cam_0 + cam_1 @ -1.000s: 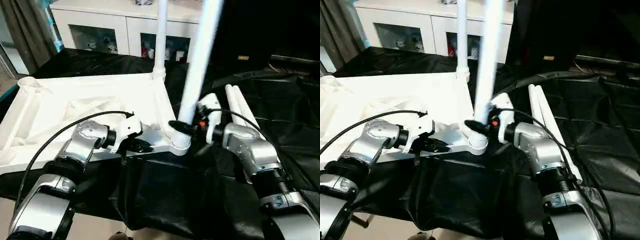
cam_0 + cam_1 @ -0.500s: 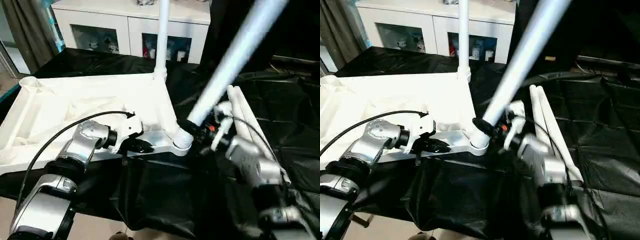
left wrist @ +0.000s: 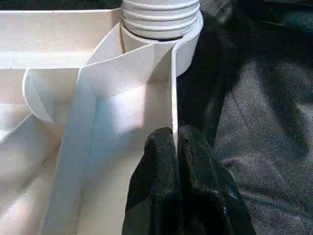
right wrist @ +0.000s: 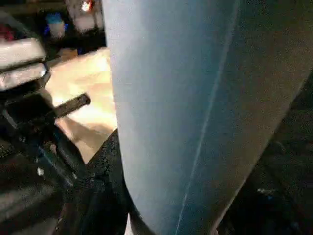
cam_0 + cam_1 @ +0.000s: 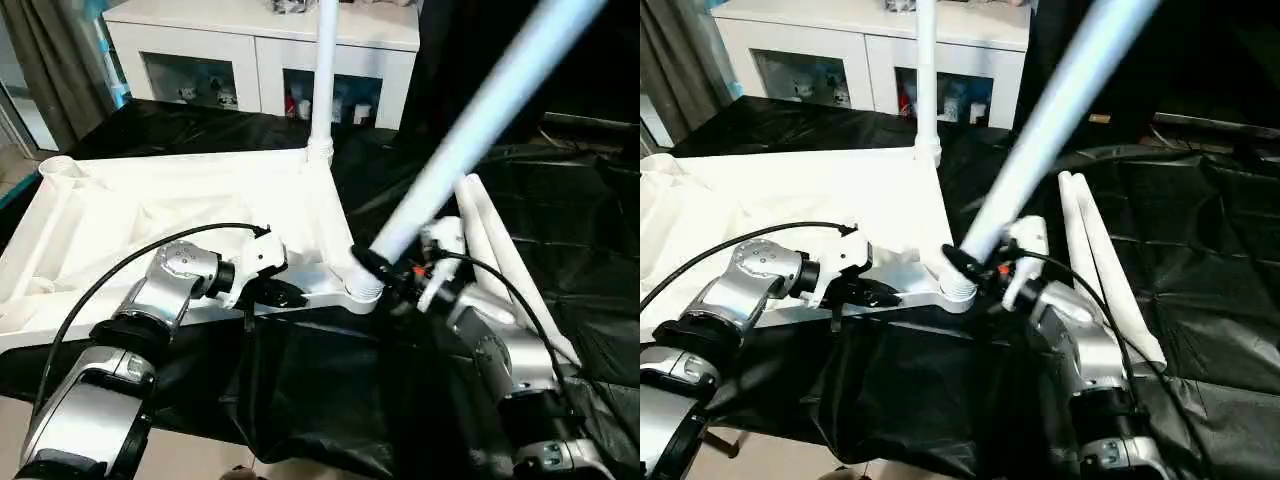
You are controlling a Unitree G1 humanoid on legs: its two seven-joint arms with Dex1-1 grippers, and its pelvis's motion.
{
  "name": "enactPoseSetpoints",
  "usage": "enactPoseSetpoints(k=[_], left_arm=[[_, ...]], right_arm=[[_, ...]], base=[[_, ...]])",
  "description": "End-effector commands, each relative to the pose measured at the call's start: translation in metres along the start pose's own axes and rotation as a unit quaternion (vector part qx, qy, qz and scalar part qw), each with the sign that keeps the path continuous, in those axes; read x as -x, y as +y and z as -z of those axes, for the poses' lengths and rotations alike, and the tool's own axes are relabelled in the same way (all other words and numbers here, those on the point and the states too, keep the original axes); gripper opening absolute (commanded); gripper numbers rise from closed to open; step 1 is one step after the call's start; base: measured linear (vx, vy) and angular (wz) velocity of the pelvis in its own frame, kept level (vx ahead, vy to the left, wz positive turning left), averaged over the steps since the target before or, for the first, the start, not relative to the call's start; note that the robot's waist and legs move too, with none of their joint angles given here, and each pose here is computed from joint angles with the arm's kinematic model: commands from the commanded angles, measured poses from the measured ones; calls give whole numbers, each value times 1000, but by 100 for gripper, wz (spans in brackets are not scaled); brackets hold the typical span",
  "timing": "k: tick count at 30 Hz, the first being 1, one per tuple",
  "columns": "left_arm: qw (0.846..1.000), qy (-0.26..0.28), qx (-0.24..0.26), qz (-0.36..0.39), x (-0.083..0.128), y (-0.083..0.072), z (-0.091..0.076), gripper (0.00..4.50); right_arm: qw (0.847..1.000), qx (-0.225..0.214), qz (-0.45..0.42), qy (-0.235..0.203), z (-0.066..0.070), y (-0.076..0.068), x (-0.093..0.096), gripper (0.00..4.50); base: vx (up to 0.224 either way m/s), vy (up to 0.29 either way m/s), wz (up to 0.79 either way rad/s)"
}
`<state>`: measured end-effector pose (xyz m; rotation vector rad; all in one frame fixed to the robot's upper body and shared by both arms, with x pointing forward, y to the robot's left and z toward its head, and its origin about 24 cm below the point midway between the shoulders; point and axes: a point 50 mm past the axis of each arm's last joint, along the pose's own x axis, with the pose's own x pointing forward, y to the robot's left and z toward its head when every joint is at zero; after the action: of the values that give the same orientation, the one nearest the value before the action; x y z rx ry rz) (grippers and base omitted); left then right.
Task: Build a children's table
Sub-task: Rotate leg to tighten
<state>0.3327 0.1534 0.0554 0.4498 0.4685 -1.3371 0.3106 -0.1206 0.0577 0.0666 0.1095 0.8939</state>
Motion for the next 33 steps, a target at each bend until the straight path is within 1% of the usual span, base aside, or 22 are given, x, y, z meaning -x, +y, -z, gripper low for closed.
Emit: enactPoseSetpoints(k=[1, 5, 8, 11, 14, 17, 20, 21, 23, 26, 30, 31, 32, 33], left_arm=[[1000, 1, -20, -7, 1, 5, -10, 0], [1000, 4, -24, -5, 0, 5, -10, 0], [1000, 4, -26, -2, -1, 5, -11, 0], [999, 1, -33, 5, -2, 3, -12, 0], [999, -10, -45, 27, -4, 0, -16, 0], [997, -11, -56, 50, -4, -3, -16, 0], [995, -13, -59, 82, -3, -7, -18, 0], [994, -11, -61, 93, -2, -8, -19, 0], [993, -11, -63, 96, -1, -8, -20, 0], [994, -16, -64, 88, -1, -6, -23, 0], [996, -29, -54, 63, 0, 0, -28, 0], [997, -27, -53, 57, 0, 1, -28, 0], [997, -27, -53, 57, 0, 1, -28, 0], [997, -25, -51, 48, 0, 3, -29, 0]], right_arm=[[996, -12, -16, 83, 30, 7, 2, 187], [993, 6, -51, 104, 25, 8, -3, 187], [988, 15, -84, 128, 26, 9, -4, 187], [985, 12, -102, 141, 29, 9, -2, 187], [983, 1, -125, 137, 30, 8, 2, 187], [980, 6, -148, 135, 30, 9, 5, 187], [972, 8, -187, 140, 31, 12, 9, 187], [968, 19, -202, 144, 32, 13, 11, 187], [967, 22, -211, 145, 32, 14, 12, 187], [968, 19, -210, 139, 31, 13, 12, 187], [977, 22, -171, 128, 30, 7, 6, 187], [979, 22, -151, 132, 31, 4, 4, 187], [979, 22, -151, 132, 31, 4, 4, 187], [982, 25, -127, 135, 32, 0, 3, 187]], base=[[0, 0, 0], [0, 0, 0], [0, 0, 0], [0, 0, 0], [0, 0, 0], [0, 0, 0], [0, 0, 0], [0, 0, 0], [0, 0, 0], [0, 0, 0], [0, 0, 0], [0, 0, 0], [0, 0, 0], [0, 0, 0]])
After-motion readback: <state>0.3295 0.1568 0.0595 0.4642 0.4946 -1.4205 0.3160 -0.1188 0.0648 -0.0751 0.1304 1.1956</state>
